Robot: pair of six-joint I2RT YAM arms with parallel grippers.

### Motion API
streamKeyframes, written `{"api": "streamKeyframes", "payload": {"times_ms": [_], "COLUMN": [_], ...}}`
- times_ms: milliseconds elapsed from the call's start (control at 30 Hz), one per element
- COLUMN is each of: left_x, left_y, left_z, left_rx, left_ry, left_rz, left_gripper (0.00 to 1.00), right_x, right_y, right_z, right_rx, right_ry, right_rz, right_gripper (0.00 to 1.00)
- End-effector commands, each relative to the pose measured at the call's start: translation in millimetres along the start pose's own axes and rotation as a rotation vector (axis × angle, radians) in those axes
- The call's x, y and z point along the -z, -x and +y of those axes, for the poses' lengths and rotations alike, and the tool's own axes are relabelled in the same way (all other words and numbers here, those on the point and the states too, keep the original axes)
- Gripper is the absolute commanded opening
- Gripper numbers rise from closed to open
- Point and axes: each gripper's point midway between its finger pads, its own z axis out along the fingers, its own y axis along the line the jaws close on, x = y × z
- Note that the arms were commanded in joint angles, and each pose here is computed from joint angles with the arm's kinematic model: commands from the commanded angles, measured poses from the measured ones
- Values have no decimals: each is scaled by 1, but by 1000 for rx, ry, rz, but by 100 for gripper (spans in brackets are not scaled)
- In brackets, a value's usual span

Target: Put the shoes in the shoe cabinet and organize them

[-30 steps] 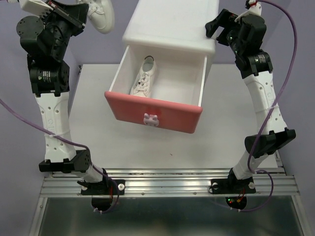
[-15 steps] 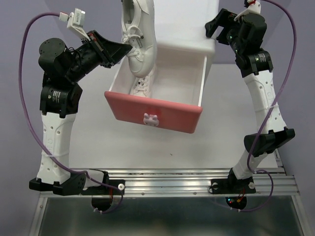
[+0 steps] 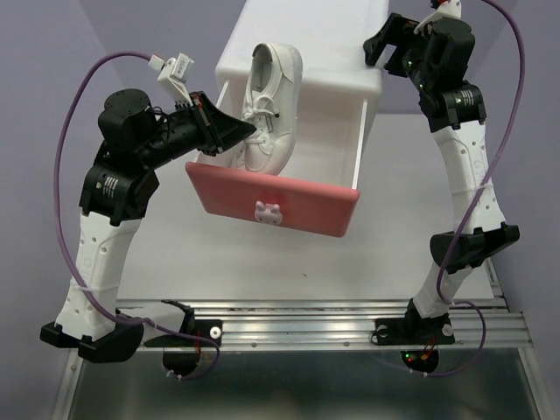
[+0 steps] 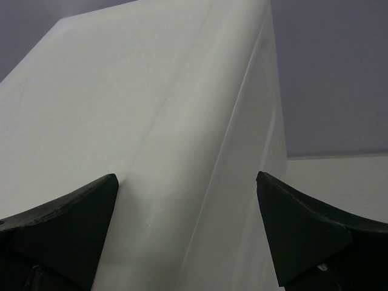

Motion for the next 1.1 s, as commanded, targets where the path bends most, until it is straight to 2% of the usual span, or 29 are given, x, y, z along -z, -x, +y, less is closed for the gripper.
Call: {"api": "streamKeyframes", "payload": {"times_ms": [0, 133, 367, 567, 667, 767, 867, 1067], "left_x": [14, 9, -7, -4, -8, -14, -23, -40], "left_y": [5, -4, -44, -56, -65, -58, -47, -49], "left_z": [-13, -6, 2, 11, 26, 36, 34, 36], "left_rx": [-25, -20, -28, -38, -15, -31, -33, 50], "left_ry": [1, 31, 49, 84, 159, 223, 209, 202], "left_rz": [-89, -91, 45, 104, 141, 121, 68, 33], "left_gripper": [0, 0, 0, 0, 0, 0, 0, 0], "right_x": [8, 10, 8, 8, 7, 8, 7, 5], "right_y": [-154, -161, -162, -160, -161, -162, -161, -155], "right_z": [-63, -65, -69, -69, -69, -70, -70, -71], "right_rx": [157, 155, 165, 168, 168, 168, 170, 190], "right_ry": [-163, -168, -184, -186, -187, -188, -189, -190], "right_rz": [547, 564, 563, 557, 556, 557, 552, 535], "right_gripper": [100, 100, 100, 100, 100, 100, 100, 100]}}
